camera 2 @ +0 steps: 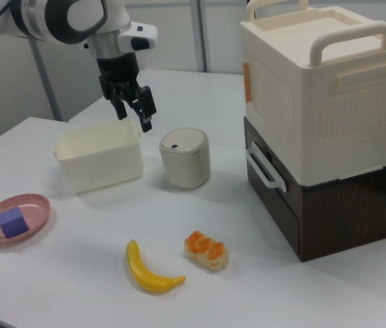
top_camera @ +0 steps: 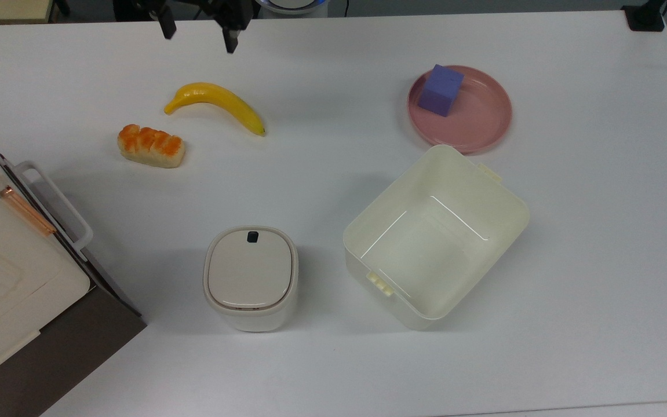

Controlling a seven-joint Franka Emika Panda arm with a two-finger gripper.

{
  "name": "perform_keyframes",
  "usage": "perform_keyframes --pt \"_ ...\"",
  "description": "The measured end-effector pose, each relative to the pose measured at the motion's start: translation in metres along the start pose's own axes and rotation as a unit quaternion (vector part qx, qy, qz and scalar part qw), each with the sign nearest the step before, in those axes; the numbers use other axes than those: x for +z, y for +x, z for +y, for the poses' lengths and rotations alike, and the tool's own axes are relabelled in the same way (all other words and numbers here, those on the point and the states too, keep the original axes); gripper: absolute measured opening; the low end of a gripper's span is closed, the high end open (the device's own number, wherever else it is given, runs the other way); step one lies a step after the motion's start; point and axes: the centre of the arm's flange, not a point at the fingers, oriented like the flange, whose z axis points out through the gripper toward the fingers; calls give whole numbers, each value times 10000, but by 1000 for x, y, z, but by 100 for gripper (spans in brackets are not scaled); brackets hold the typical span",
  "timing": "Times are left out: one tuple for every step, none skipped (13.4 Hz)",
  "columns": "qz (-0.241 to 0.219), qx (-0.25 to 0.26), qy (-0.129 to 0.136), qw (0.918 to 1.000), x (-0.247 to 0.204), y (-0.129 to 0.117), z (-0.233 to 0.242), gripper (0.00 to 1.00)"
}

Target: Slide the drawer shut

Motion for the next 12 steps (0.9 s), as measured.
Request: perform_keyframes --pt "-142 -131 -20 9998 -6 -4 -1 100" --pt "-239 -218 -35 9995 -13 -8 -3 100" --pt "-274 -419 -39 9987 -17 -10 -8 100" --pt "-271 -555 -39 9981 -18 -11 -11 100" --pt "-262 -647 -40 9976 -18 -11 -13 100" --pt "-244 -681 -41 9974 -20 -11 -13 100" --pt "-225 -679 -42 9974 -22 -11 -13 100" --pt "-213 -669 -43 9975 -24 -10 -12 100" --pt "-207 -661 -43 9976 -25 -10 -11 100" --pt "-204 -656 -44 9976 -25 -10 -11 100" --pt "-203 -653 -44 9976 -26 -10 -10 100" --pt "-203 -630 -44 9978 -26 -10 -10 100"
